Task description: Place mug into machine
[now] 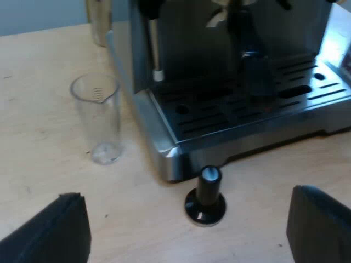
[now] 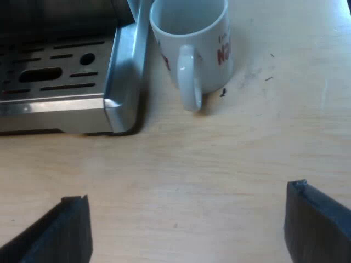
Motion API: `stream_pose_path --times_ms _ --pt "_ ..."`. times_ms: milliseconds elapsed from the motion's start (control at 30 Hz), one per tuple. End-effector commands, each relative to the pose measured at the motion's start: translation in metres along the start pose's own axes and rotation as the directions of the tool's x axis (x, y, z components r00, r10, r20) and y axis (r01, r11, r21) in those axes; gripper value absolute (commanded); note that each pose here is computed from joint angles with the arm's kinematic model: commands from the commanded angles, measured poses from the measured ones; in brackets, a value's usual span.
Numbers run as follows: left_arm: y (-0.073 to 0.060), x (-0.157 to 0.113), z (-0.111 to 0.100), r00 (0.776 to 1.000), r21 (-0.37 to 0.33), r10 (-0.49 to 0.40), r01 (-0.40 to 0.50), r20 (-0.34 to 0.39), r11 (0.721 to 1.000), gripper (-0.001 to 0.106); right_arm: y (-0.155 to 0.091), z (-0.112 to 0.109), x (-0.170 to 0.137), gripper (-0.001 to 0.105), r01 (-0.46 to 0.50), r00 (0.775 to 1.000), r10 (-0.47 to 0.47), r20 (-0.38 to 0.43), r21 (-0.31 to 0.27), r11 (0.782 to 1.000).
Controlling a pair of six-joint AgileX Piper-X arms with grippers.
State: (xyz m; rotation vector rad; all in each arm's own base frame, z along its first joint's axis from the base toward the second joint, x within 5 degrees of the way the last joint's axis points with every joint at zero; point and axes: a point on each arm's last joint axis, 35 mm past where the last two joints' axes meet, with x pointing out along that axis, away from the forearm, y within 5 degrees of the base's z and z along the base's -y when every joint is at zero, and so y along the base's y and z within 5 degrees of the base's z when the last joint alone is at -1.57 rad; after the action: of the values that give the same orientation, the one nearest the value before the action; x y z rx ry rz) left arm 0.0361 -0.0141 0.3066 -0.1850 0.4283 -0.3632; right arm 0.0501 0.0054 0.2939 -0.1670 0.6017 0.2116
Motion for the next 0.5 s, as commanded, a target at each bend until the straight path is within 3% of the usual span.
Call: stream_pose_path --times_ms 33,300,500 --pt "-0.003 -0.001 0.008 0.999 0.006 -0.038 0.038 0.008 0.999 0.079 0.000 0.010 -0.005 0.072 -0.038 0.999 0.038 0.020 -0.005 0.999" --pt "-0.011 0.008 0.029 0.989 0.033 -0.135 0.137 -0.061 0.990 0.079 0.001 0.030 -0.003 0.072 -0.125 0.992 0.125 -0.004 -0.050 0.991" --pt "-0.018 0.017 0.047 0.977 0.071 -0.211 0.213 -0.035 0.975 0.079 0.005 0.036 0.005 0.072 -0.190 0.981 0.187 -0.041 -0.080 0.979"
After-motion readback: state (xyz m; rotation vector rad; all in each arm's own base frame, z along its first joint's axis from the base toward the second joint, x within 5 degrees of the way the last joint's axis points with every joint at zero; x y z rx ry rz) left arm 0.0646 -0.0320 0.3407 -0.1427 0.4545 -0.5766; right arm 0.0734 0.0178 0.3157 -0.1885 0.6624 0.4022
